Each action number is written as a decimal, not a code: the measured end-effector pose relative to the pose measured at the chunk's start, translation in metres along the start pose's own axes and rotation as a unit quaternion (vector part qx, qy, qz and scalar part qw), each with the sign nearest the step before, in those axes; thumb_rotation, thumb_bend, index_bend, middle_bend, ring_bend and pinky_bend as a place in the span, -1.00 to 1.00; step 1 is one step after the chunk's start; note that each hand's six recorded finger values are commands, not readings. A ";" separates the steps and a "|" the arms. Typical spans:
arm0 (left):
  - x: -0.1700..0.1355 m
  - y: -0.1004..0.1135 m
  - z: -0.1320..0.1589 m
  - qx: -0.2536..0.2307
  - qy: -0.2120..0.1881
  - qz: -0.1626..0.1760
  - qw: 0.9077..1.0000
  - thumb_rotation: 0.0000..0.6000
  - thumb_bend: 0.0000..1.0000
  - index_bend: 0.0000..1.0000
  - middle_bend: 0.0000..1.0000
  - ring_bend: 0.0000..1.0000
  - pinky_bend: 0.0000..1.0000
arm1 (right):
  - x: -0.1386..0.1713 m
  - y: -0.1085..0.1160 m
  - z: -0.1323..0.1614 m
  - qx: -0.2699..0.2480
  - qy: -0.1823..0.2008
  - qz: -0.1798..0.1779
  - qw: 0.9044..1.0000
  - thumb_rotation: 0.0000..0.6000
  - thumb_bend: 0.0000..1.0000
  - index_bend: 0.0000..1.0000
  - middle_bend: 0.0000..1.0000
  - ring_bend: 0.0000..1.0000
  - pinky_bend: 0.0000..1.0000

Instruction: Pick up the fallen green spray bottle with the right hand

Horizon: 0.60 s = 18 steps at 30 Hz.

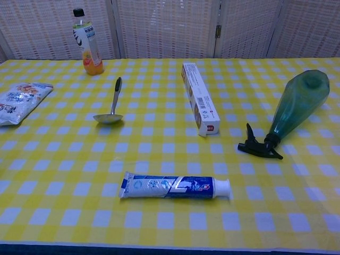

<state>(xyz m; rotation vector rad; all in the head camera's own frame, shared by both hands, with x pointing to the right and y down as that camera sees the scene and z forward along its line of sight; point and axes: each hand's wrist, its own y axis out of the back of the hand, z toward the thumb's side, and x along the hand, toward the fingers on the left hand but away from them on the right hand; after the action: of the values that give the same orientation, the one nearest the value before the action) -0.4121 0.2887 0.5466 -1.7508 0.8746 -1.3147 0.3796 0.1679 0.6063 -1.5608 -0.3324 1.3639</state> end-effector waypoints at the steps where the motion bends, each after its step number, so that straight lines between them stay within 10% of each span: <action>1: 0.000 0.000 0.000 -0.002 -0.001 0.000 1.000 0.80 -0.27 -0.98 -0.78 -0.81 -1.00 | -0.012 0.002 0.004 0.013 0.009 -0.002 1.000 1.00 -0.33 -0.99 -0.78 -0.87 -1.00; 18: -0.012 0.018 -0.011 -0.016 0.013 0.026 0.999 0.79 -0.27 -0.97 -0.78 -0.81 -1.00 | -0.109 -0.021 0.067 0.135 0.081 0.021 0.987 1.00 -0.33 -0.93 -0.71 -0.78 -1.00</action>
<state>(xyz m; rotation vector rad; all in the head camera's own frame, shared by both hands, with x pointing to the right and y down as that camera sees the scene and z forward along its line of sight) -0.4267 0.2883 0.5273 -1.7279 0.9545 -1.2997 0.2938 0.1302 0.6957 -1.4458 -0.0126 1.2469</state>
